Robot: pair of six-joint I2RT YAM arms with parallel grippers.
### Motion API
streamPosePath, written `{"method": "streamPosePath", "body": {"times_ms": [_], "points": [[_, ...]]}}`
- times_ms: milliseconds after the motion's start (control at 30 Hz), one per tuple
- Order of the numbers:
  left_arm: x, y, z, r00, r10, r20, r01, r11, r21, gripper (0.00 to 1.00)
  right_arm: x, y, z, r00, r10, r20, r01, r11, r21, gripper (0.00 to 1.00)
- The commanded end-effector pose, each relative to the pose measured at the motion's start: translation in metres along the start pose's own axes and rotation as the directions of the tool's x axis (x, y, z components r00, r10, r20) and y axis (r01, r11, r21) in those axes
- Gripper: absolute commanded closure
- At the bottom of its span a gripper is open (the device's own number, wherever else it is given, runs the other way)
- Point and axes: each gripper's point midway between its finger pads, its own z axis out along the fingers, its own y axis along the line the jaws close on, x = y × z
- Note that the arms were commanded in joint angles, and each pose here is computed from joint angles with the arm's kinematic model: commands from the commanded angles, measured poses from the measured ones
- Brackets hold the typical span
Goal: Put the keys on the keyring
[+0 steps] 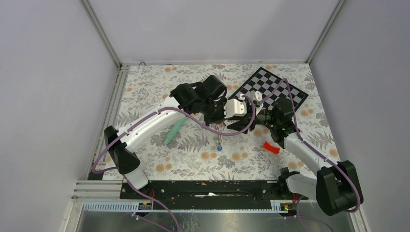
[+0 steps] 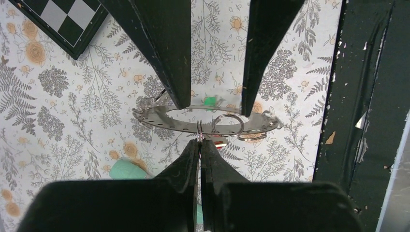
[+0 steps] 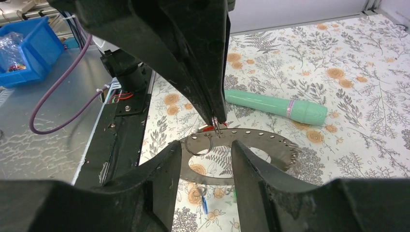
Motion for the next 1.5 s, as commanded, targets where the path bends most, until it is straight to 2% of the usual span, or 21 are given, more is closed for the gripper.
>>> {"method": "streamPosePath", "body": {"times_ms": [0,367,867,1267,1467], "points": [[-0.034,0.000,-0.019,0.993,0.016,0.119,-0.016,1.000,-0.001,1.00,-0.011,0.002,0.002,0.998,-0.047,0.044,0.048,0.999,-0.012,0.51],[-0.041,-0.014,-0.018,0.987,0.006,0.163,-0.019,0.997,0.075,1.00,-0.019,0.002,0.003,0.995,-0.046,0.084,0.046,0.999,0.006,0.55],[-0.046,-0.016,-0.017,0.984,-0.003,0.178,-0.014,0.996,0.094,1.00,-0.016,0.004,0.005,0.996,-0.030,0.082,0.031,0.999,-0.013,0.74],[-0.050,-0.011,-0.015,0.983,-0.013,0.185,-0.003,0.997,0.083,1.00,-0.015,0.009,0.008,0.997,-0.025,0.078,0.028,0.999,-0.036,0.83],[-0.051,-0.011,-0.016,0.982,-0.015,0.189,-0.001,0.997,0.081,1.00,-0.015,0.010,0.008,0.997,-0.027,0.073,0.030,0.999,-0.042,1.00]]}}
